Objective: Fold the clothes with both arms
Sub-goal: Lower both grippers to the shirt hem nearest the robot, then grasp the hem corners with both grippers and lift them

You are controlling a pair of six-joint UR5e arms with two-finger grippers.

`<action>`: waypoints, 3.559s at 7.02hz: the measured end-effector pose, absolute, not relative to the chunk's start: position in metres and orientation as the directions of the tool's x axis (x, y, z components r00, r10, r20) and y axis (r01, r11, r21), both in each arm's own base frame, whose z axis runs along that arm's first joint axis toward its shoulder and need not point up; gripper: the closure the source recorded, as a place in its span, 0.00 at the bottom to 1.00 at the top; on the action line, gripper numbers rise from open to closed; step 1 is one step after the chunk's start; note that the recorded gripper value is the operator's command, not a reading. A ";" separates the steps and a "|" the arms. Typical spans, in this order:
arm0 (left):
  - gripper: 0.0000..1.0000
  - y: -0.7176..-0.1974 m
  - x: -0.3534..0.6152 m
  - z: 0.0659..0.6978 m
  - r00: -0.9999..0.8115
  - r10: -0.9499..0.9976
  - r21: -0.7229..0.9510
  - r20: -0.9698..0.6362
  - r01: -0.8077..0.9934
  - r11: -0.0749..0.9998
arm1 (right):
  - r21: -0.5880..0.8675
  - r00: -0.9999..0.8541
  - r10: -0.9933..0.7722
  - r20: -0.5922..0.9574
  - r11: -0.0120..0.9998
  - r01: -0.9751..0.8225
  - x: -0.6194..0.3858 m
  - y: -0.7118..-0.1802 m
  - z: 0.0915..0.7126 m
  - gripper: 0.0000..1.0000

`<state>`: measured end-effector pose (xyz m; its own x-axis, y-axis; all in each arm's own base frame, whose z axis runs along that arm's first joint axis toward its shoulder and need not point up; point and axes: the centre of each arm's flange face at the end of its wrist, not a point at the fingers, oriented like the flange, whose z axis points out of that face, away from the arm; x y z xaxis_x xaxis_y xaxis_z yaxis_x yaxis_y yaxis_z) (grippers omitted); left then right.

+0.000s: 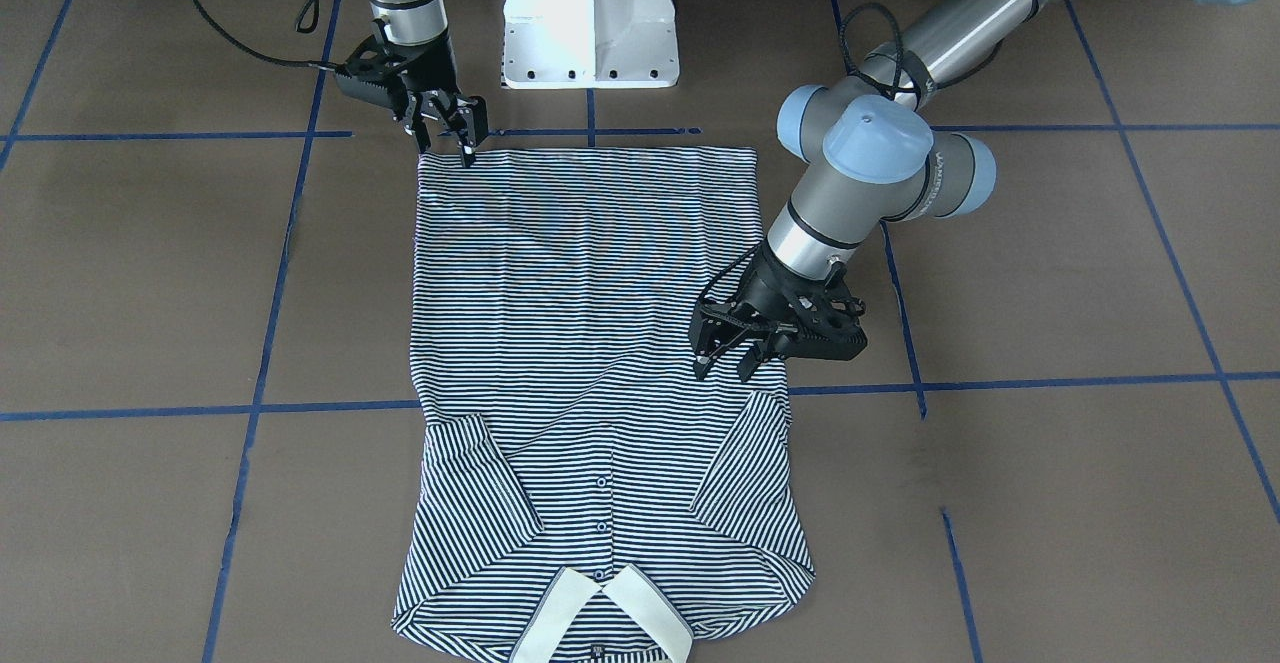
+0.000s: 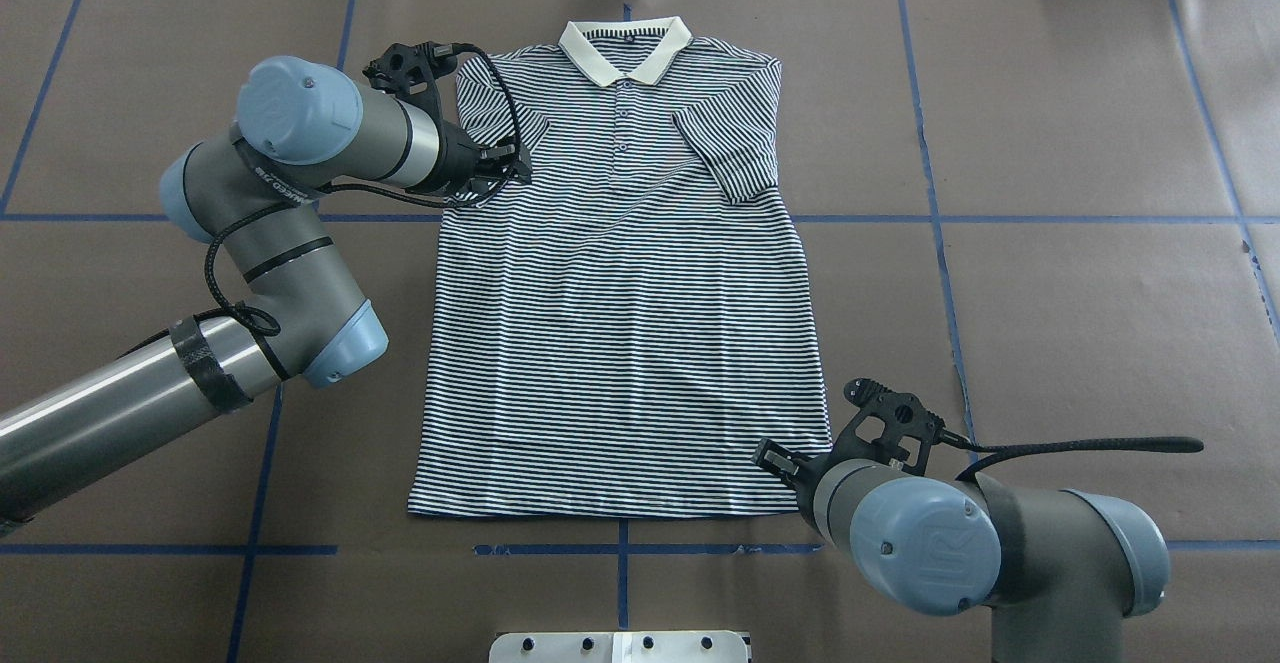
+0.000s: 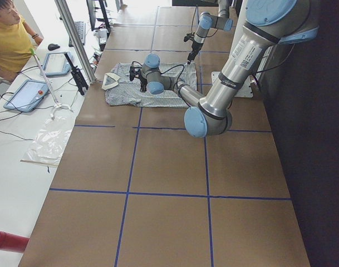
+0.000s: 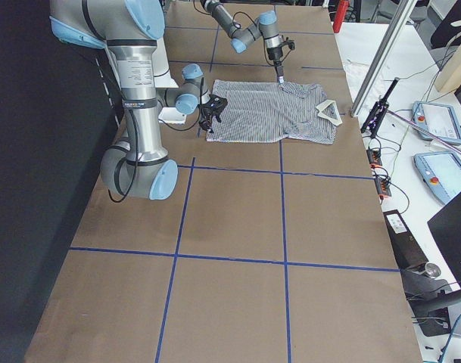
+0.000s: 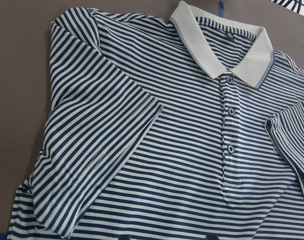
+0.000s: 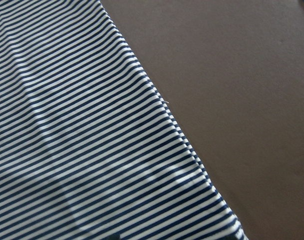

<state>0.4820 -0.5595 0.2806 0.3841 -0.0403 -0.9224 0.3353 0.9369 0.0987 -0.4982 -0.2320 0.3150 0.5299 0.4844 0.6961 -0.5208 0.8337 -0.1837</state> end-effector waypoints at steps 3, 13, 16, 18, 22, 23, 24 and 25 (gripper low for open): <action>0.38 -0.558 0.484 0.286 0.390 -0.038 0.102 -0.920 0.331 0.938 | -0.167 0.559 0.502 0.660 0.823 -0.543 -0.508 -0.222 0.333 0.32; 0.38 -0.539 0.465 0.295 0.378 -0.046 0.088 -0.925 0.330 0.940 | -0.161 0.584 0.514 0.628 0.821 -0.548 -0.508 -0.220 0.335 1.00; 0.41 -0.438 0.474 0.286 0.329 -0.224 -0.121 -0.917 0.307 0.944 | -0.195 0.566 0.515 0.644 0.825 -0.530 -0.496 -0.217 0.320 1.00; 0.40 -0.345 0.471 0.316 0.378 -0.245 -0.133 -0.893 0.298 0.945 | -0.197 0.565 0.516 0.644 0.825 -0.529 -0.495 -0.217 0.319 1.00; 0.41 -0.271 0.481 0.355 0.509 -0.262 -0.126 -0.820 0.285 0.950 | -0.197 0.566 0.516 0.643 0.825 -0.529 -0.494 -0.217 0.320 1.00; 0.41 -0.266 0.484 0.357 0.520 -0.259 -0.126 -0.814 0.277 0.953 | -0.197 0.566 0.516 0.642 0.825 -0.530 -0.494 -0.217 0.320 1.00; 0.42 -0.261 0.487 0.357 0.525 -0.256 -0.128 -0.812 0.268 0.955 | -0.197 0.566 0.517 0.642 0.825 -0.530 -0.494 -0.218 0.320 1.00; 0.44 -0.257 0.489 0.358 0.530 -0.253 -0.129 -0.809 0.261 0.957 | -0.197 0.566 0.517 0.642 0.825 -0.530 -0.494 -0.218 0.320 1.00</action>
